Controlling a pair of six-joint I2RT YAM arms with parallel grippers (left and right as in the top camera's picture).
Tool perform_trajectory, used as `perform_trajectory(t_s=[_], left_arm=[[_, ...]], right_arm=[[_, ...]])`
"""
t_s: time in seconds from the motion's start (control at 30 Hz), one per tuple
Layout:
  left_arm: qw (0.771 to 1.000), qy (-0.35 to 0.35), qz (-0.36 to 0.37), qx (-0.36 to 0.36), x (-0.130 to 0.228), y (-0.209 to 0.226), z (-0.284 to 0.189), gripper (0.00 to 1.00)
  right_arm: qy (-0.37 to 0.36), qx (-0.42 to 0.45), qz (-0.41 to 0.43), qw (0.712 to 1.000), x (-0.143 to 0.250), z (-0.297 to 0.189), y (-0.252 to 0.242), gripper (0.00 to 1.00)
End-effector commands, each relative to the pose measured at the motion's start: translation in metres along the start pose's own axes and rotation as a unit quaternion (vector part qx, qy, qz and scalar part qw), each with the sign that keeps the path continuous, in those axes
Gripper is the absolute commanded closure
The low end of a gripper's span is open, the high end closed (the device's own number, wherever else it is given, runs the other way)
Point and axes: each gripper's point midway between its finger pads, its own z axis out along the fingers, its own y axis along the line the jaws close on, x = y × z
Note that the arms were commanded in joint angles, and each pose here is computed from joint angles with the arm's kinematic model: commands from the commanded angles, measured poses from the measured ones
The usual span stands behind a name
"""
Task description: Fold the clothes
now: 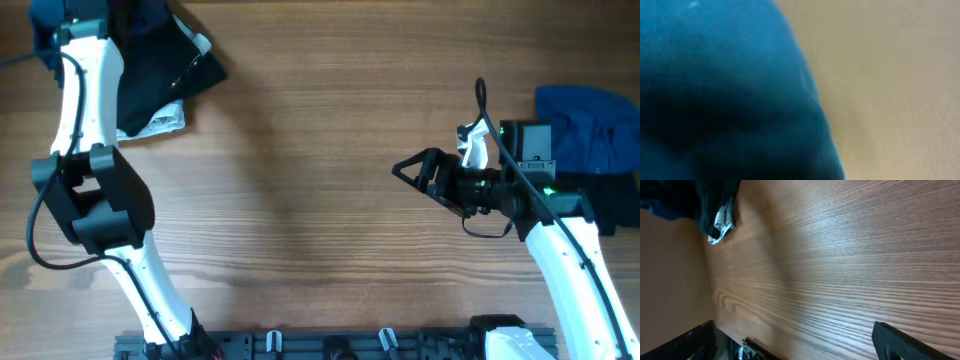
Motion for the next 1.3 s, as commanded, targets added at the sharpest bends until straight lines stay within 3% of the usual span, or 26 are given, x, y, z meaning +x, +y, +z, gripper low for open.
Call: perform_trajectory(t_s=[0.0,0.17,0.2,0.23,0.27,0.43,0.5,0.7,0.77,0.83,0.9,0.97,1.03,1.13,1.27], left_arm=[[0.99,0.101,-0.077,0.058,0.033,-0.028,-0.008,0.96],[0.97,0.195,-0.108,0.099,0.061,-0.046,-0.02,0.96],[0.968,0.203,-0.108,0.102,0.064,-0.047,-0.021,0.81],[0.966,0.211,-0.108,0.104,0.066,-0.048,-0.022,0.58],[0.964,0.219,-0.104,0.106,0.069,-0.048,-0.024,0.55],[0.965,0.237,-0.085,0.076,0.079,-0.033,-0.027,0.54],[0.966,0.242,-0.047,0.078,0.082,-0.031,-0.034,0.53],[0.964,0.257,-0.027,0.057,0.08,-0.04,-0.106,0.54],[0.965,0.254,0.007,0.068,0.077,-0.048,-0.132,0.64],[0.966,0.242,0.027,0.087,0.071,-0.06,-0.161,0.83],[0.973,0.168,0.091,0.126,0.044,-0.081,-0.173,0.96],[0.985,0.057,0.128,0.102,0.004,-0.081,-0.16,0.96],[0.975,-0.032,0.195,0.099,-0.027,-0.087,-0.129,0.96],[0.963,-0.052,0.241,0.111,-0.027,-0.086,-0.085,0.96],[0.963,-0.028,0.261,0.068,-0.016,-0.047,-0.033,0.96]], right_arm=[[0.003,-0.007,-0.014,1.0,0.001,0.0,0.004,0.0],[0.004,-0.007,-0.015,1.0,0.001,0.0,0.004,0.01],[0.004,-0.008,-0.015,1.0,0.001,0.0,0.004,0.0],[0.004,-0.008,-0.015,1.0,0.001,0.0,0.004,0.0],[0.004,-0.007,-0.015,1.0,0.001,0.0,0.004,0.01],[0.004,-0.007,-0.014,1.0,0.001,0.0,0.004,0.0],[0.004,-0.008,-0.014,1.0,0.001,0.0,0.004,0.01],[0.003,-0.013,-0.016,1.0,0.0,0.0,0.006,0.01],[0.0,-0.014,-0.018,1.0,-0.001,0.0,0.006,0.01],[-0.002,-0.015,-0.02,1.0,-0.002,0.0,0.007,0.0],[-0.004,-0.015,-0.023,1.0,-0.003,0.0,0.007,0.0],[-0.005,-0.016,-0.024,1.0,-0.004,0.0,0.008,0.01],[-0.001,-0.023,-0.024,0.999,-0.002,0.0,0.01,0.01],[0.007,-0.036,-0.022,0.999,0.001,-0.001,0.014,0.01],[0.012,-0.046,-0.022,0.999,0.003,-0.001,0.017,0.01]])
